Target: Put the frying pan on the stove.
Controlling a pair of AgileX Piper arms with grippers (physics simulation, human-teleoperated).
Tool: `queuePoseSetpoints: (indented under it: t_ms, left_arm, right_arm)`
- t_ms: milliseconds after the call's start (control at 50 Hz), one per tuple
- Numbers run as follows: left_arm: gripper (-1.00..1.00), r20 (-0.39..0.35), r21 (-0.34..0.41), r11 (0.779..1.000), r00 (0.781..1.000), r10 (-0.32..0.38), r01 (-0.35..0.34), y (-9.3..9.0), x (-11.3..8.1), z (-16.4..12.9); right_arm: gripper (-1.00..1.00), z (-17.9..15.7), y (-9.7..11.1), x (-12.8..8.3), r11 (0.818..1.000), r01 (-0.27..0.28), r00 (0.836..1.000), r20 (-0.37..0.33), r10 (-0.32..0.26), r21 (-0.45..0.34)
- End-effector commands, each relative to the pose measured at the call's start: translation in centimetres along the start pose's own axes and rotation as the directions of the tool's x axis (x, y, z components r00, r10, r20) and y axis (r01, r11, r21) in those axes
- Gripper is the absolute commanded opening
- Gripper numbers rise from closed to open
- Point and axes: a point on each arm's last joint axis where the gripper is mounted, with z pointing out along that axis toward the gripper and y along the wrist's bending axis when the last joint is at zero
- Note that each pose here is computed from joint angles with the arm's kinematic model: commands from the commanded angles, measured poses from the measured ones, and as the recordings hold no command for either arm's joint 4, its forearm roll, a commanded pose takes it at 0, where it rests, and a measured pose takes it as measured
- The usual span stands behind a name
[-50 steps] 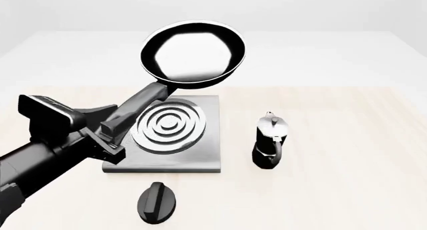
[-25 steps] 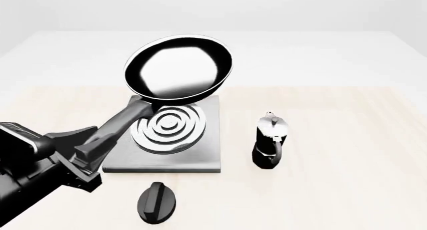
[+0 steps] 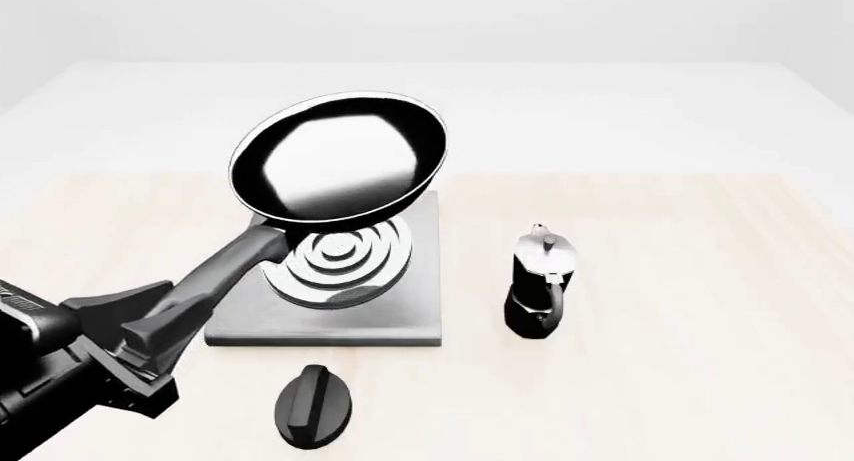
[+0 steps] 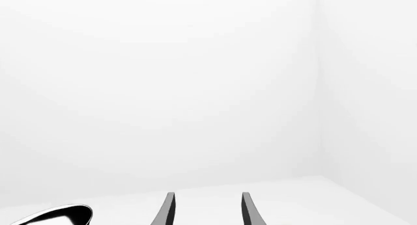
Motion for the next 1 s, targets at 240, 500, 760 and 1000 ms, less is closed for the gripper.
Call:
queuePoseSetpoints:
  t_ms: [240, 500, 760, 1000]
  left_arm:
    - [-1.00, 0.004, -0.036, 0.999, 1.000, 0.007, -0.006, 0.4, -0.1, -0.7]
    - [-1.00, -0.041, -0.060, 0.998, 0.999, 0.000, -0.003, 0.7, 1.2, -0.1]
    - [-1.00, -0.057, -0.065, 0.998, 0.998, -0.002, -0.002, 0.8, 1.5, 1.0]
    - [-1.00, -0.060, -0.059, 0.998, 0.998, 0.012, -0.016, 0.8, 0.8, 2.0]
  right_arm:
    - [1.00, -0.1, 0.0, -0.1, 1.000, 0.002, 1.000, 0.001, -0.002, 0.001]
    - [1.00, -0.2, 0.1, -0.3, 1.000, 0.003, 1.000, 0.004, -0.003, 0.006]
    - [1.00, -0.2, 0.1, -0.3, 1.000, 0.003, 1.000, 0.006, -0.003, 0.008]
    - [1.00, -0.1, 0.1, -0.1, 1.000, 0.006, 1.000, 0.004, -0.006, 0.011]
